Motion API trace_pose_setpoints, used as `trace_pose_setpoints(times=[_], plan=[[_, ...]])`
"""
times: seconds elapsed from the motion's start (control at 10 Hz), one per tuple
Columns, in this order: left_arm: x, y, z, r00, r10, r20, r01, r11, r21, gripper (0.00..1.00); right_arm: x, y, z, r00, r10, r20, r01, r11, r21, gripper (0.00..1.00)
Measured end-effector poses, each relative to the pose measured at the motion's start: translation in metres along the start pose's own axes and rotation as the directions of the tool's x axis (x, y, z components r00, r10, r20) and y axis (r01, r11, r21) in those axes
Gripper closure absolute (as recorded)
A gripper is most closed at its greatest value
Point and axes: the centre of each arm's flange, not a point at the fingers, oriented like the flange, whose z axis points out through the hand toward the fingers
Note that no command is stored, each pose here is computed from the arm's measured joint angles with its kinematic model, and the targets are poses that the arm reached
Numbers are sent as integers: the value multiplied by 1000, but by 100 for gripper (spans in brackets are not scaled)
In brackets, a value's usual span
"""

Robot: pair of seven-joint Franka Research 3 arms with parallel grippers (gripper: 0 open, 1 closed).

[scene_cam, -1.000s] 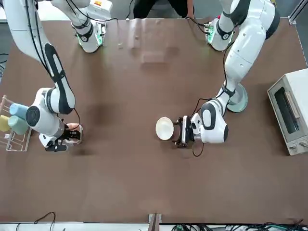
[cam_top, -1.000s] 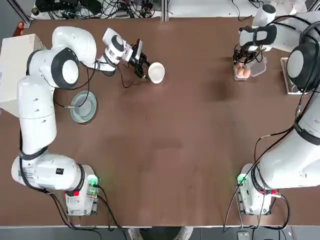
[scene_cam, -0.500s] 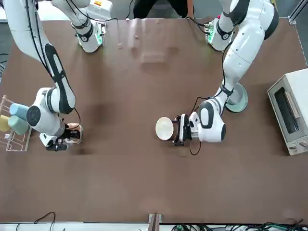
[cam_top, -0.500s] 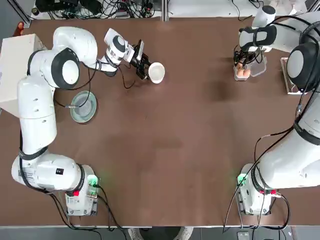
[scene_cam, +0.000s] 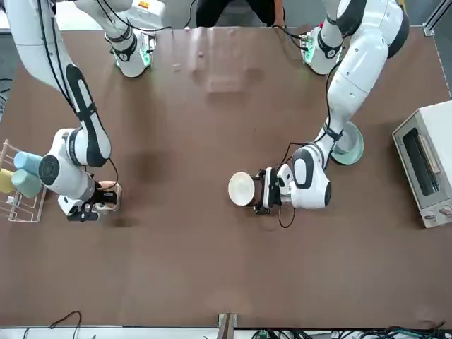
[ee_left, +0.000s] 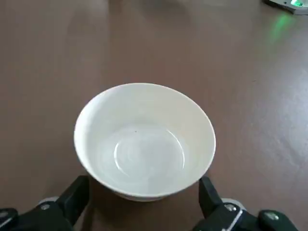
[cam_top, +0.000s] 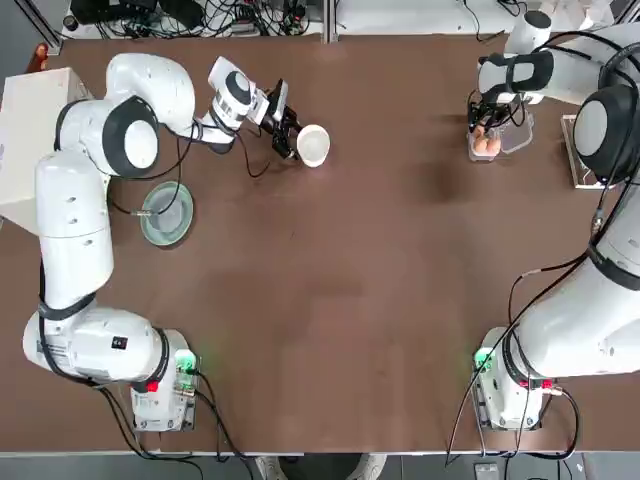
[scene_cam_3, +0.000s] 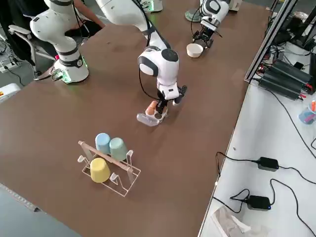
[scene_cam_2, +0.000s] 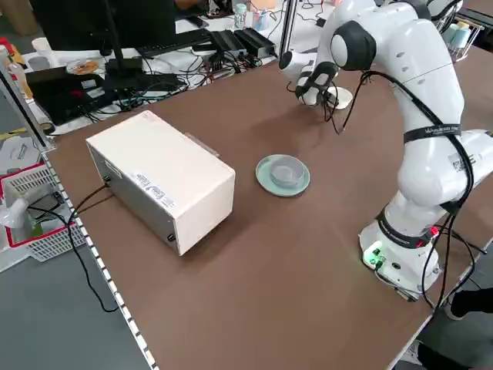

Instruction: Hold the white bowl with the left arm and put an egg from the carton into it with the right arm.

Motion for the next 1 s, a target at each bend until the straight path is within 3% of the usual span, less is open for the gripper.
trace_pose_setpoints(times=[0.2,1.0], plan=[[0,1,2,1000,-2,0,2,1000,-3,0,0,1,-1,1000,17,-5,-17,1000,7,52],[-1,5,5,1000,-5,2,5,1000,-6,0,6,-5,-15,1000,15,-3,-15,1000,10,52]])
